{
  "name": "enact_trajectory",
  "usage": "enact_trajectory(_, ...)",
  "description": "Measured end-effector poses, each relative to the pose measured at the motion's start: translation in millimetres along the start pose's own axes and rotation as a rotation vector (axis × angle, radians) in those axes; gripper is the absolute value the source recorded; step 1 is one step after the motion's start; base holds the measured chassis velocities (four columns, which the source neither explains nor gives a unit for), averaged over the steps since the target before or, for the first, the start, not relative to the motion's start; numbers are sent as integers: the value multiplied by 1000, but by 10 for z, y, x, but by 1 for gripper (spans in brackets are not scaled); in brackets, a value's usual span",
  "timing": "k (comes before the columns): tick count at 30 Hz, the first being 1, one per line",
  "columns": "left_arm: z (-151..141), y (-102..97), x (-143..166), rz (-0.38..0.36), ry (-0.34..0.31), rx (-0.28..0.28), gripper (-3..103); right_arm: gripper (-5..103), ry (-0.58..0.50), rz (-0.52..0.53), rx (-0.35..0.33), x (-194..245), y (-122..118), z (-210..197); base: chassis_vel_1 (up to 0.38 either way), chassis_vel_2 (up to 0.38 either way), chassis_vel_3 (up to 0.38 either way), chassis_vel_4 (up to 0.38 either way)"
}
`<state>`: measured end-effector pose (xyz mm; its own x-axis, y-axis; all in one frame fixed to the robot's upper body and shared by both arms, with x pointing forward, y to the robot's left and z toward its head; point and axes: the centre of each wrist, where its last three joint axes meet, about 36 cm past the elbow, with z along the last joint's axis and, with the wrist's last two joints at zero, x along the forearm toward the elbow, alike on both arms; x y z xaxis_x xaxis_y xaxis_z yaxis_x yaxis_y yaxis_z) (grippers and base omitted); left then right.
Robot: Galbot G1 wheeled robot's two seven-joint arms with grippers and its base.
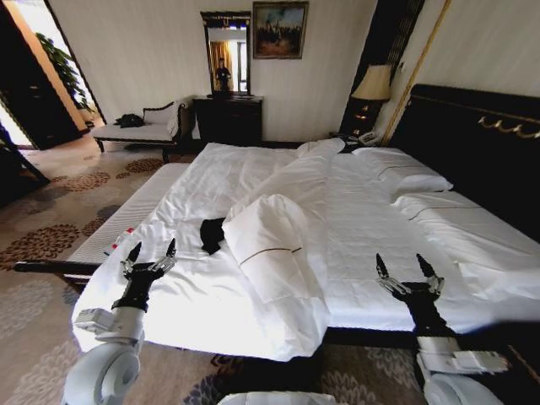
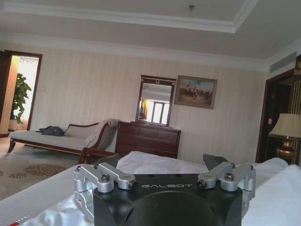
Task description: Fold the clothes on the bed.
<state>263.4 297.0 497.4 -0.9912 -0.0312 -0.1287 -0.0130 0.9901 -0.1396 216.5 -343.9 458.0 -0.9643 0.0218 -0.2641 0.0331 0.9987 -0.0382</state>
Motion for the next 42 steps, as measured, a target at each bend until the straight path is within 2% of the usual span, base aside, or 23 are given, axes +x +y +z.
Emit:
enact_trajectory(8,5,12,-1,-6,0,-2,100,100,1,-8,-10,-21,-10,50,80,160,-94,-162)
enact_trajectory(12,6,41,-7,-16,-2,-8,100,100,0,4,-56,-62,9,78,49,143,-51,-134)
enact_trajectory(16,-18,104,-24,-22,-2,-32,100,100,12,9,-145,-166,18,68,15,31,-10,-29)
enact_trajectory(17,-24,127,-13,-25,3,-40,100,100,18,-1,-191,-245,20,43,0,0,0,0)
enact_trajectory(18,-24,127,-13,-25,3,-40,100,100,18,-1,-191,-245,20,43,0,0,0,0)
enact_trajectory(22,-62,176,34,-45,9,-60,100,100,96,-35,-417,-649,147,-218,0,0,0,0)
enact_trajectory(23,-62,176,34,-45,9,-60,100,100,96,-35,-417,-649,147,-218,0,0,0,0)
enact_trajectory(25,-75,184,42,-51,11,-67,100,100,141,-37,-466,-773,201,-328,0,0,0,0)
enact_trajectory(26,-92,191,50,-56,14,-77,100,100,208,-43,-522,-918,268,-478,0,0,0,0)
enact_trajectory(27,-92,191,50,-56,14,-77,100,100,208,-43,-522,-918,268,-478,0,0,0,0)
enact_trajectory(29,-99,199,55,-66,17,-85,100,100,297,-76,-570,-1083,329,-628,0,0,0,0)
enact_trajectory(31,-88,205,64,-77,20,-90,100,100,359,-115,-593,-1221,365,-706,0,0,0,0)
enact_trajectory(36,-65,211,84,-89,27,-94,100,100,434,-164,-600,-1418,386,-730,0,0,0,0)
enact_trajectory(42,-72,246,132,-121,28,-100,100,100,576,-250,-614,-2138,499,-924,0,0,0,0)
